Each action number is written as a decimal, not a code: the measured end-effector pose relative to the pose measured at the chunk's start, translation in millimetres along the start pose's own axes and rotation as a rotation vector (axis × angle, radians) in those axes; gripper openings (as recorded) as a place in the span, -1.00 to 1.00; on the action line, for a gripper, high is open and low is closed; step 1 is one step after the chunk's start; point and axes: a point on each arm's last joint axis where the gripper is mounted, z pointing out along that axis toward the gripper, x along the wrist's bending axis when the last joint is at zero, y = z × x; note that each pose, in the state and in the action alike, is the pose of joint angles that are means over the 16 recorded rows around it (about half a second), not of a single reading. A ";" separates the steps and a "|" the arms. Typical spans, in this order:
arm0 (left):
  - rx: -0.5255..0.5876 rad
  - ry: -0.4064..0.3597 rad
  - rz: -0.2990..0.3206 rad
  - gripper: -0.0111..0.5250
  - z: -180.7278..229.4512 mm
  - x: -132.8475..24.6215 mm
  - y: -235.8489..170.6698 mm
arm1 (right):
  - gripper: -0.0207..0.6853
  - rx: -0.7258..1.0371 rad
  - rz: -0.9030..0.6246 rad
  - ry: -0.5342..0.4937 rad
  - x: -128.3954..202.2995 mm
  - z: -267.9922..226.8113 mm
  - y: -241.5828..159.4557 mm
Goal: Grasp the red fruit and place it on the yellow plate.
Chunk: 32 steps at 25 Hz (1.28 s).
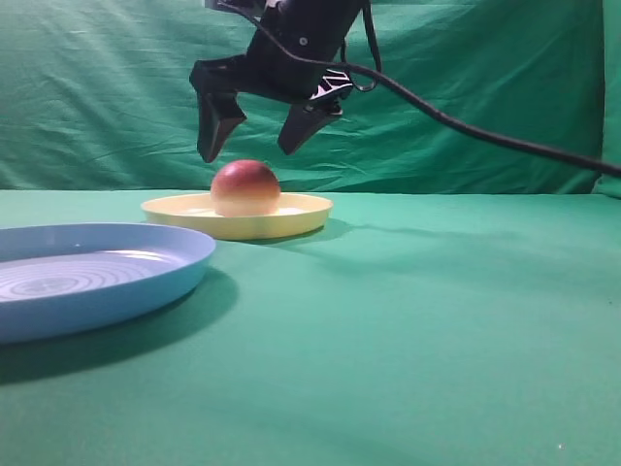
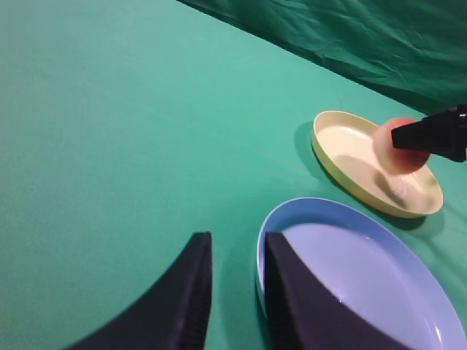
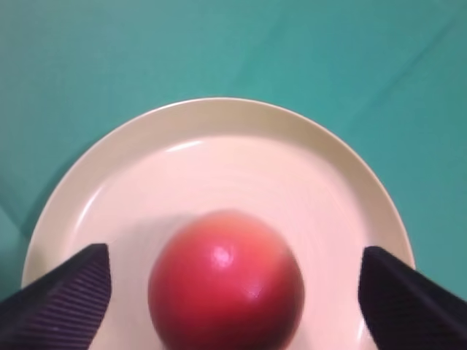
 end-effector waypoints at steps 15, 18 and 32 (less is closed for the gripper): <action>0.000 0.000 0.000 -0.37 0.0 0.0 0.0 | -0.88 -0.061 0.029 0.002 10.3 -193.4 6.8; 0.000 0.000 0.000 -0.37 0.0 0.0 0.0 | -0.94 -0.106 0.039 0.000 14.8 -217.7 -12.5; 0.000 0.000 0.000 -0.37 0.0 0.0 0.0 | -0.94 -0.265 0.078 -0.007 38.9 -269.1 -150.3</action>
